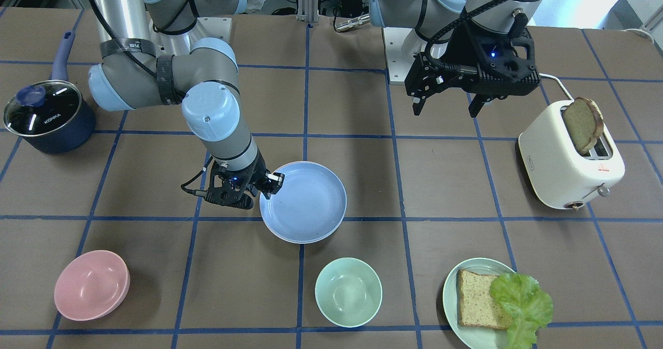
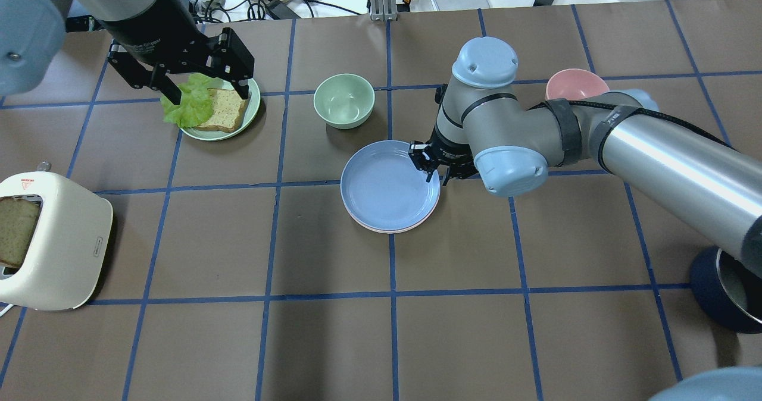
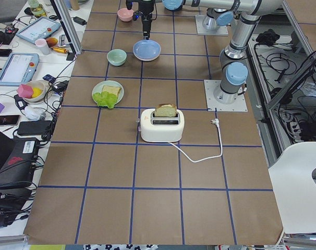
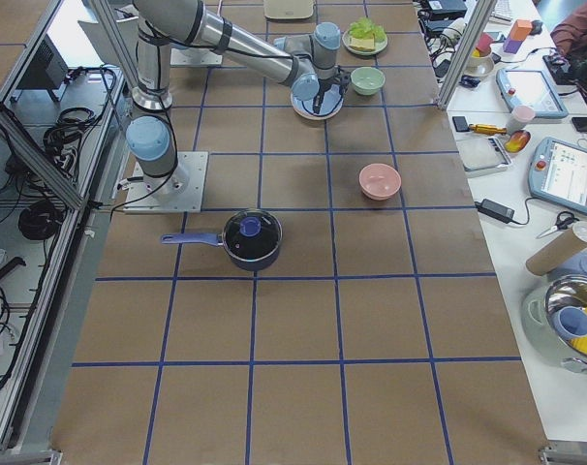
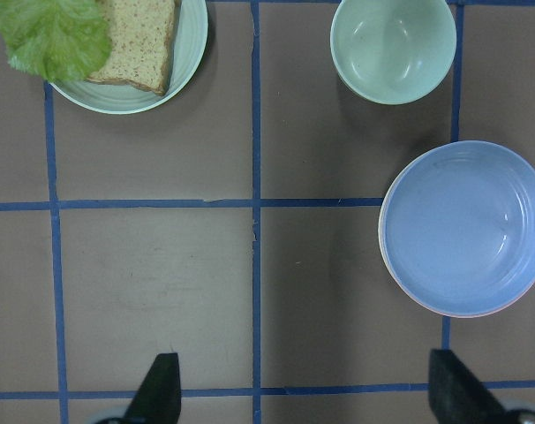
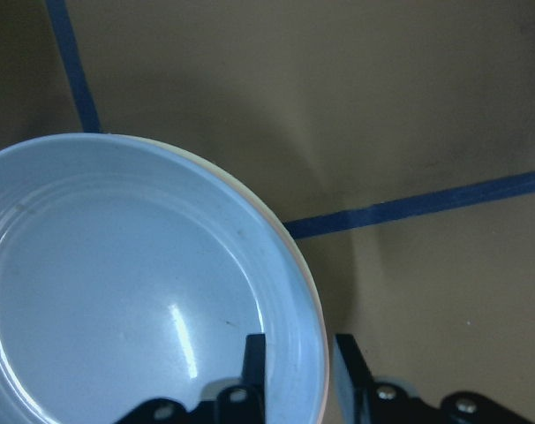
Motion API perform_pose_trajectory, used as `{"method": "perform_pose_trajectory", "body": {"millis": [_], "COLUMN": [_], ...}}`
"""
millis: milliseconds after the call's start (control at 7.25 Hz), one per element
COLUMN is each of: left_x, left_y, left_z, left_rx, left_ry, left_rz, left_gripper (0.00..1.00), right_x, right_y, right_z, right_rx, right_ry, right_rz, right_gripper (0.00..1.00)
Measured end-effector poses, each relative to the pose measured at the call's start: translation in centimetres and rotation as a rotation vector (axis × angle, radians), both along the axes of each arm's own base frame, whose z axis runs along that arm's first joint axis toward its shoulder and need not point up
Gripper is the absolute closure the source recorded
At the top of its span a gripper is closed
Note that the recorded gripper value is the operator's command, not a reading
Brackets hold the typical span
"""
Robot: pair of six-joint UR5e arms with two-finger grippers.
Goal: Stack three plates with pink and blue
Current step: 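Open the right gripper to release the blue plate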
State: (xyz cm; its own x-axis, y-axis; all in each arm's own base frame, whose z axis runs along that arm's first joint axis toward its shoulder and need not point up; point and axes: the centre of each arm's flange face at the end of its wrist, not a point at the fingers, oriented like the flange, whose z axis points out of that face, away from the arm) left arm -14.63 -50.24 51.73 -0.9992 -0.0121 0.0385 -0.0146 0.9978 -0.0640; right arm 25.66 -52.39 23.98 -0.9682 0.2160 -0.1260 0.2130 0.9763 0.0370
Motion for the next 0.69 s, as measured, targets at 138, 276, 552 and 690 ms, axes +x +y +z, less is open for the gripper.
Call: {"method": "perform_pose_trajectory", "body": {"millis": [138,276,552,690], "left_x": [0.0,0.0,0.0,0.0], "left_y": [0.0,0.0,0.0,0.0], "left_z": [0.0,0.0,0.0,0.0], "left_rx": [-0.001,-0.001,-0.002,-0.001], "left_ry": [0.0,0.0,0.0,0.0], "left_rz": [0.0,0.0,0.0,0.0], "left_gripper": [0.0,0.0,0.0,0.0], "right_x": [0.0,0.0,-0.2,-0.9], "right_y": [-0.2,-0.6,-1.2,-1.4], "right_z": [0.9,2.1,5.0,6.5], "right_rx": [-0.016,-0.034,-0.066,-0.082], "right_ry": [-0.003,-0.004,0.011,0.036], "right_rz": [0.0,0.009,0.072,0.117], "right_gripper": [0.4,0.37,0.26,0.21]}}
